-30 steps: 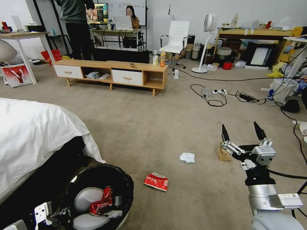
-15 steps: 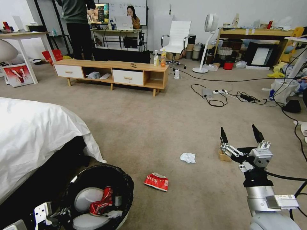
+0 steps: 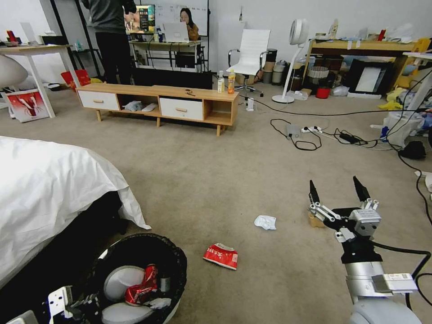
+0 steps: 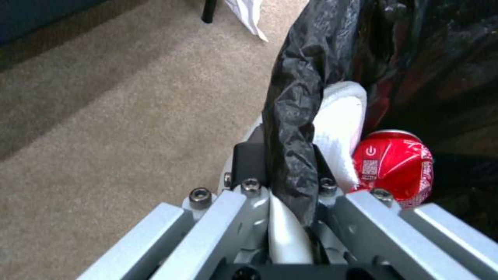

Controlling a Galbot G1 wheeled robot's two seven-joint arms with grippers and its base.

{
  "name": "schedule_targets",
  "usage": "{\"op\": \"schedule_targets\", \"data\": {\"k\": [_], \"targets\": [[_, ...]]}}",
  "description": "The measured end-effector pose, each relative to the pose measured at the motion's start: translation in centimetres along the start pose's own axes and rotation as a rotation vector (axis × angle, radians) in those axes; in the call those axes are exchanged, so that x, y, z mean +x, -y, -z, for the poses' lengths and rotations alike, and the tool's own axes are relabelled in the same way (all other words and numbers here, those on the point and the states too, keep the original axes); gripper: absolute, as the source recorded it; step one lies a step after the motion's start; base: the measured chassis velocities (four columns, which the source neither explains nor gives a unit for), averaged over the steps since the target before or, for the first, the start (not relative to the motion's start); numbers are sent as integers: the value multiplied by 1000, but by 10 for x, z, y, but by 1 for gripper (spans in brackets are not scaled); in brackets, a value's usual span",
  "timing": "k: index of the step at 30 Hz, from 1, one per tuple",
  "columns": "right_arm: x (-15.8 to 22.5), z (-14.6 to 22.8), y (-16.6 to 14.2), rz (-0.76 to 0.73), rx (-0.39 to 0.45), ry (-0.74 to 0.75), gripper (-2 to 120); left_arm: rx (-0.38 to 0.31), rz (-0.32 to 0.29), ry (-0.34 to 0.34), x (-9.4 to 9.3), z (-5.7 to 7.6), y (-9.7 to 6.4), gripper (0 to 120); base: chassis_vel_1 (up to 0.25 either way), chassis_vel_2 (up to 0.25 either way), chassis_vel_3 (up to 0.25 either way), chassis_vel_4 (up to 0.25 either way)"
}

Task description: Pick up the trash bin and place the garbage on the floor into it.

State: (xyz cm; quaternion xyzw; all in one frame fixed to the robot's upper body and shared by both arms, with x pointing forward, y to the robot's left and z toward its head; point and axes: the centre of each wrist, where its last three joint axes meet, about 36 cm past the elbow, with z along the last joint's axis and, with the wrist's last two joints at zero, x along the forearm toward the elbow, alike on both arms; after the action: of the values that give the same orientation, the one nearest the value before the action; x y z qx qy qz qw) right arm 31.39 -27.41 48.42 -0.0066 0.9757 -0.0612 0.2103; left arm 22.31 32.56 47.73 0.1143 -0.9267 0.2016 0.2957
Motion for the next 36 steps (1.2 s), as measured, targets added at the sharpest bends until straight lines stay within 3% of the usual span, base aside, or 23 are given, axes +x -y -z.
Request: {"op": "schedule_targets", "data": {"k": [36], "targets": [[3, -5, 0, -9, 7, -15, 100, -1, 2, 2, -1, -1, -2, 3, 0, 0, 0, 0]]}}
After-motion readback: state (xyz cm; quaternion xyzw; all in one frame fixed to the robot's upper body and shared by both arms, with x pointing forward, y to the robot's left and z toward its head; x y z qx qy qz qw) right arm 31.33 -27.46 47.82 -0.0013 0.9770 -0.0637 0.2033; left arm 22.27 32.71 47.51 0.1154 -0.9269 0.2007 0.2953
